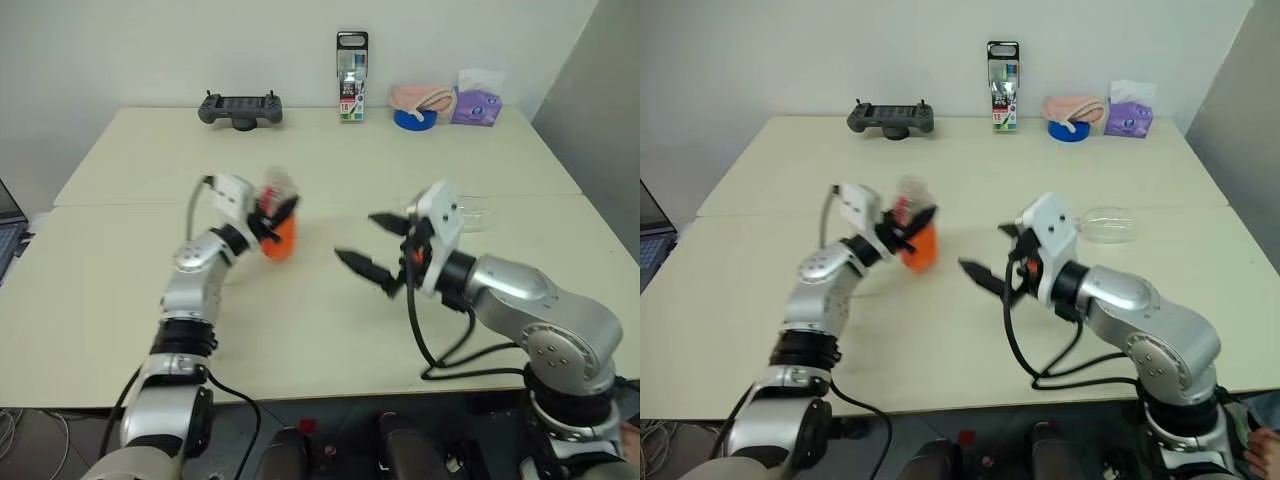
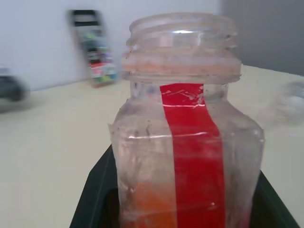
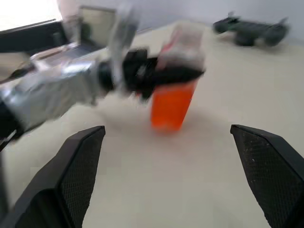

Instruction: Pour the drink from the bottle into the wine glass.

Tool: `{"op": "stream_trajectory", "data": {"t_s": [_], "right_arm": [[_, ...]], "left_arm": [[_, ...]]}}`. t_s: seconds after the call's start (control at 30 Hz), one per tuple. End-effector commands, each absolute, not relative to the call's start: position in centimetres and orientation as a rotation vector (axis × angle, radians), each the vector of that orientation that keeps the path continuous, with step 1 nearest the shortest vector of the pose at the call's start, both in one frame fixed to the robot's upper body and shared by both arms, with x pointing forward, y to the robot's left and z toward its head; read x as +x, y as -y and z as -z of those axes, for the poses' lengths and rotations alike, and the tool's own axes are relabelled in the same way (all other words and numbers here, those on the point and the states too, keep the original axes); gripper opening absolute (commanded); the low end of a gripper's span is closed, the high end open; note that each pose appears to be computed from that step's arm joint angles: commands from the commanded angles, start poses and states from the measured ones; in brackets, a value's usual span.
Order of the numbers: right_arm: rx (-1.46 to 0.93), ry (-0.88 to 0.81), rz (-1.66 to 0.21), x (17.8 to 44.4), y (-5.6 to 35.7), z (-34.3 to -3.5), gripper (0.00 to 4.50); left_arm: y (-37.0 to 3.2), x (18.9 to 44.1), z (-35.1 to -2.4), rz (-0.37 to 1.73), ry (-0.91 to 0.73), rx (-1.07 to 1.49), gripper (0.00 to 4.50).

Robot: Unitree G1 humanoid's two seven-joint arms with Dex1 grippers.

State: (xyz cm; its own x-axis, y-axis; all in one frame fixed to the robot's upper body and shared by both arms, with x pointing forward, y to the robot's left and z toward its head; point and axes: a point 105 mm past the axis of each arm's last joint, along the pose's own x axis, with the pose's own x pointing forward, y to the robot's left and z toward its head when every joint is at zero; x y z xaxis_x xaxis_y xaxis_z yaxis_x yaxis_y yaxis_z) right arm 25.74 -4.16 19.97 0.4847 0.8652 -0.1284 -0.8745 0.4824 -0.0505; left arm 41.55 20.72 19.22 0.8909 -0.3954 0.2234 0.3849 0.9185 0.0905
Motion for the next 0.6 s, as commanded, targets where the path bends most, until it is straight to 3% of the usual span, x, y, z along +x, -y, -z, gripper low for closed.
{"op": "stream_trajectory", "data": {"t_s": [0.03, 0.27, 0.6], "right_arm": [[-0.103, -0.013, -1.208, 23.9, 2.5, -21.3, 4.5], [-0.091, 0.067, -1.187, 25.9, 0.5, -22.7, 4.5], [-0.108, 0.131, -1.14, 27.1, 0.5, -23.7, 4.5]], "left_arm": [[-24.5, 41.6, -21.8, 0.228, 0.321, 0.05, 1.59], [-27.7, 41.5, -20.8, 0.105, 0.289, 0.034, 1.59], [-27.5, 42.0, -18.4, 0.119, 0.238, 0.034, 1.59]]}}
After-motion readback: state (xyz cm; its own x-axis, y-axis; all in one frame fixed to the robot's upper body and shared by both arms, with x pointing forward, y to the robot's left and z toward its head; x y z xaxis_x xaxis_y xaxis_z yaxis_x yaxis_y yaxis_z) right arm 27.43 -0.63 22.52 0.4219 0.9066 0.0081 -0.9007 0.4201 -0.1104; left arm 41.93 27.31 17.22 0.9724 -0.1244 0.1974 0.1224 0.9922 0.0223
